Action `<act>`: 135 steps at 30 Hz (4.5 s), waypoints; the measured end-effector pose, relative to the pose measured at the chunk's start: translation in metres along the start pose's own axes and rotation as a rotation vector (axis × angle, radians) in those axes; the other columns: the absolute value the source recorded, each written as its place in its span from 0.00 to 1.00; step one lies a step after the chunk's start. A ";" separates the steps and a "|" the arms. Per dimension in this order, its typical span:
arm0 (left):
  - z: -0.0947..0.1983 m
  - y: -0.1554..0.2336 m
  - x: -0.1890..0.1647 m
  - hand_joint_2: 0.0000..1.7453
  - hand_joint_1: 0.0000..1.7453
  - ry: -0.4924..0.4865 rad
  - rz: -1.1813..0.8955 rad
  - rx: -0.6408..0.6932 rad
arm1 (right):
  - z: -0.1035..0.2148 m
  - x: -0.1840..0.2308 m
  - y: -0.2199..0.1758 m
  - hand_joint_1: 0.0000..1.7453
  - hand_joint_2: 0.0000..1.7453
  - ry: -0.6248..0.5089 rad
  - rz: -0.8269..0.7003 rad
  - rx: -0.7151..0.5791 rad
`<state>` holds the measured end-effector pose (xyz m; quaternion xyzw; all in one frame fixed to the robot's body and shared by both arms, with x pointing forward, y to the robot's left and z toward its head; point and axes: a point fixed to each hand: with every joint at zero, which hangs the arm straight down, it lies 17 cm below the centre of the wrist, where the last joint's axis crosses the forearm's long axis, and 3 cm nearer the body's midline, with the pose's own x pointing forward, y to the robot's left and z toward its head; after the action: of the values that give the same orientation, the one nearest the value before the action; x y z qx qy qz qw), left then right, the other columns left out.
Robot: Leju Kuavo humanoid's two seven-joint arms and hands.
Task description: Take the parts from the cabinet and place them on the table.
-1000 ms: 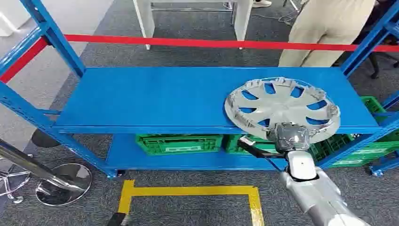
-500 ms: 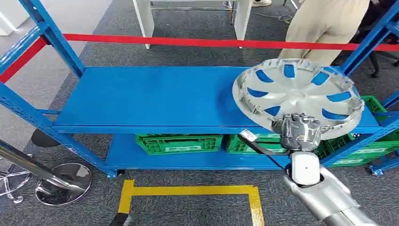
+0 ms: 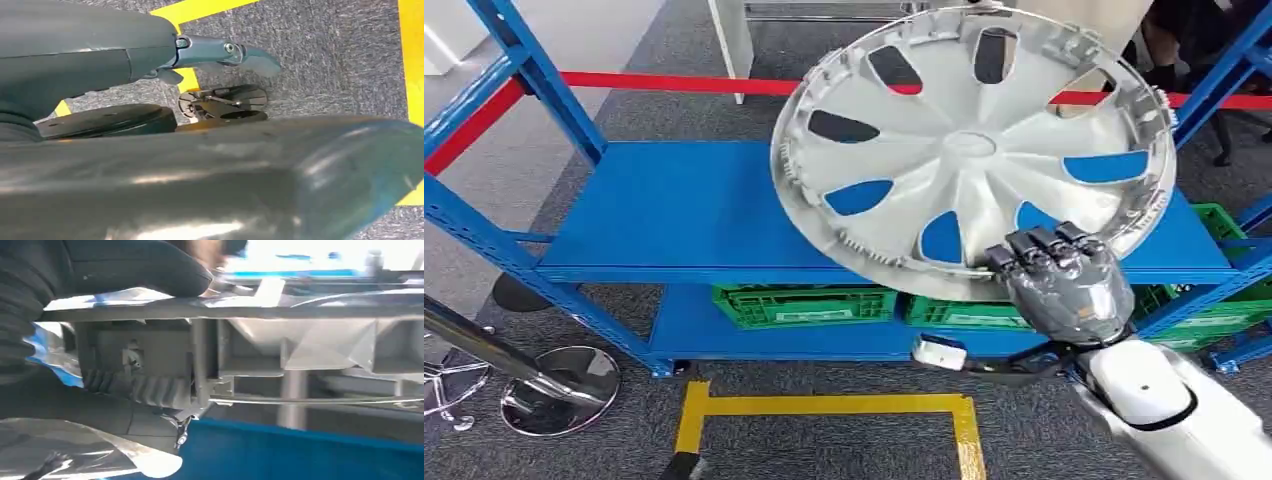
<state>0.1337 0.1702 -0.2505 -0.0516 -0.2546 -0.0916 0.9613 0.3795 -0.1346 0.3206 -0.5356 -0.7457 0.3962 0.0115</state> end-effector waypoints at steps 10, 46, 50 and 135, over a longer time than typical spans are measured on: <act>0.000 0.000 -0.001 0.00 0.00 0.009 0.031 0.008 | 0.008 -0.016 0.022 1.00 1.00 0.225 -0.074 0.092; 0.000 0.010 -0.009 0.00 0.00 0.040 0.102 0.055 | -0.005 0.084 0.065 1.00 1.00 0.072 -0.230 0.290; 0.000 0.010 -0.009 0.00 0.00 0.040 0.102 0.055 | -0.006 0.087 0.064 1.00 1.00 0.066 -0.233 0.289; 0.007 0.058 -0.058 0.00 0.00 0.342 0.693 0.276 | 0.029 0.040 0.058 1.00 1.00 0.146 -0.221 0.346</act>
<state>0.0927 0.2367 -0.2759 0.0109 -0.0686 0.2656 0.9616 0.3959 -0.1123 0.2492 -0.4680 -0.7178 0.4748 0.2007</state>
